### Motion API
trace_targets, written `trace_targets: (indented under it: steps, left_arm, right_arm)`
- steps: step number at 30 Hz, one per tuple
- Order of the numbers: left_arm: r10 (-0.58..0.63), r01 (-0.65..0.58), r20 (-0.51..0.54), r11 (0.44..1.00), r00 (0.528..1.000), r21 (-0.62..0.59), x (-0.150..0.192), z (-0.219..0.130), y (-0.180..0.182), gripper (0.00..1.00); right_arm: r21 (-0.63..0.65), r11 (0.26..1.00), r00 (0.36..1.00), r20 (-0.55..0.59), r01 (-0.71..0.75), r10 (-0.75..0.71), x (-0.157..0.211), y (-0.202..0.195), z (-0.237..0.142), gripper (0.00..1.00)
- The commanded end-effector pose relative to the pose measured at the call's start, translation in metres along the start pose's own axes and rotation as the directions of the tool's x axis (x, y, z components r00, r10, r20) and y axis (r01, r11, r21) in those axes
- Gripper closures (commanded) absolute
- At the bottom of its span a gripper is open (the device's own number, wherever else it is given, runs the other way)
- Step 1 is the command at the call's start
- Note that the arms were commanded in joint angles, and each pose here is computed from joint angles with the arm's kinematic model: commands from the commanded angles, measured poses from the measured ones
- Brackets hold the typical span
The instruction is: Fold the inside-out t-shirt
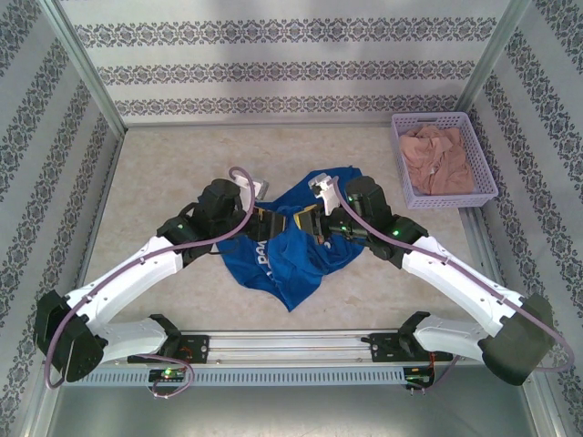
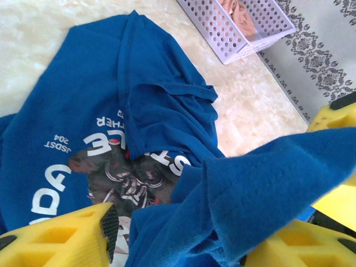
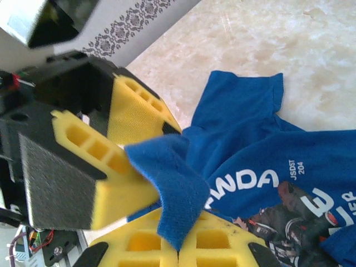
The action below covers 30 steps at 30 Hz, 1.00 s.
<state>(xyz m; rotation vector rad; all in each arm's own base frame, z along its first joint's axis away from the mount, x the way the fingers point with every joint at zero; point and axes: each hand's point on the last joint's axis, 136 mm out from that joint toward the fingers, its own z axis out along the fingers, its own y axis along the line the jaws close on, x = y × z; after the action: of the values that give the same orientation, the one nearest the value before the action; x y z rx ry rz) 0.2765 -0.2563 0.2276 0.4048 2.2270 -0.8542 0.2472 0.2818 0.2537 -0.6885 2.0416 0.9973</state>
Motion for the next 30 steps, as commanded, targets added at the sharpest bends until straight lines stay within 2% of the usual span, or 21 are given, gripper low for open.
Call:
trace_targets:
  steps: [1, 4, 5, 8, 10, 14, 16, 17, 19, 21, 23, 25, 30]
  left_arm:
    - [-0.044, 0.042, 0.020, 0.998, 0.999, 0.051, -0.003, 0.009, -0.011, 0.41]
    - [-0.056, 0.055, 0.026, 0.996, 0.998, 0.065, -0.004, 0.013, -0.014, 0.42]
    - [-0.056, 0.054, 0.033, 0.997, 0.998, 0.056, -0.005, 0.012, -0.013, 0.47]
    - [-0.028, 0.032, 0.060, 0.997, 0.998, -0.069, -0.008, 0.006, 0.007, 0.81]
    - [0.010, 0.002, 0.065, 0.982, 0.998, -0.188, -0.010, -0.002, 0.026, 0.99]
    - [0.080, -0.051, 0.061, 0.922, 0.995, -0.385, -0.017, -0.024, 0.058, 1.00]
    - [0.104, -0.069, 0.050, 0.880, 0.993, -0.469, -0.021, -0.034, 0.071, 1.00]
    - [0.115, -0.081, 0.038, 0.863, 0.993, -0.499, -0.022, -0.038, 0.075, 0.99]
    - [0.131, -0.101, 0.018, 0.843, 0.991, -0.528, -0.022, -0.043, 0.079, 0.86]
    - [0.137, -0.115, 0.008, 0.856, 0.991, -0.504, -0.020, -0.043, 0.074, 0.68]
    - [0.126, -0.108, 0.016, 0.904, 0.992, -0.414, -0.014, -0.038, 0.060, 0.54]
    - [0.109, -0.098, 0.021, 0.947, 0.994, -0.305, -0.006, -0.032, 0.044, 0.46]
    - [0.037, -0.037, 0.039, 0.999, 0.999, -0.006, 0.013, -0.021, 0.000, 0.35]
  right_arm:
    - [-0.044, 0.999, 0.999, 0.036, -0.017, 0.019, -0.008, 0.006, 0.001, 1.00]
    - [-0.033, 0.999, 0.999, 0.029, -0.017, 0.018, -0.006, 0.004, 0.001, 1.00]
    - [-0.028, 1.000, 1.000, 0.025, -0.014, 0.014, -0.005, 0.003, 0.001, 1.00]
    - [-0.002, 1.000, 1.000, -0.002, 0.021, -0.021, 0.001, -0.001, -0.004, 1.00]
    - [-0.002, 0.998, 0.997, -0.036, 0.066, -0.066, 0.006, -0.001, -0.011, 1.00]
    - [0.000, 0.993, 0.986, -0.117, 0.119, -0.118, 0.021, -0.008, -0.025, 1.00]
    - [-0.004, 0.994, 0.986, -0.122, 0.111, -0.111, 0.022, -0.009, -0.029, 1.00]
    - [-0.009, 0.995, 0.989, -0.114, 0.095, -0.096, 0.021, -0.009, -0.030, 1.00]
    - [-0.021, 0.998, 0.995, -0.083, 0.053, -0.054, 0.016, -0.010, -0.028, 1.00]
    - [-0.039, 0.999, 0.998, -0.053, 0.017, -0.019, 0.010, -0.010, -0.025, 1.00]
    - [-0.043, 0.999, 0.999, -0.036, -0.028, 0.026, 0.006, -0.012, -0.021, 1.00]
    - [-0.048, 0.997, 0.998, -0.021, -0.055, 0.054, 0.002, -0.013, -0.017, 1.00]
    - [-0.050, 0.995, 0.996, -0.015, -0.088, 0.087, -0.001, -0.015, -0.013, 1.00]
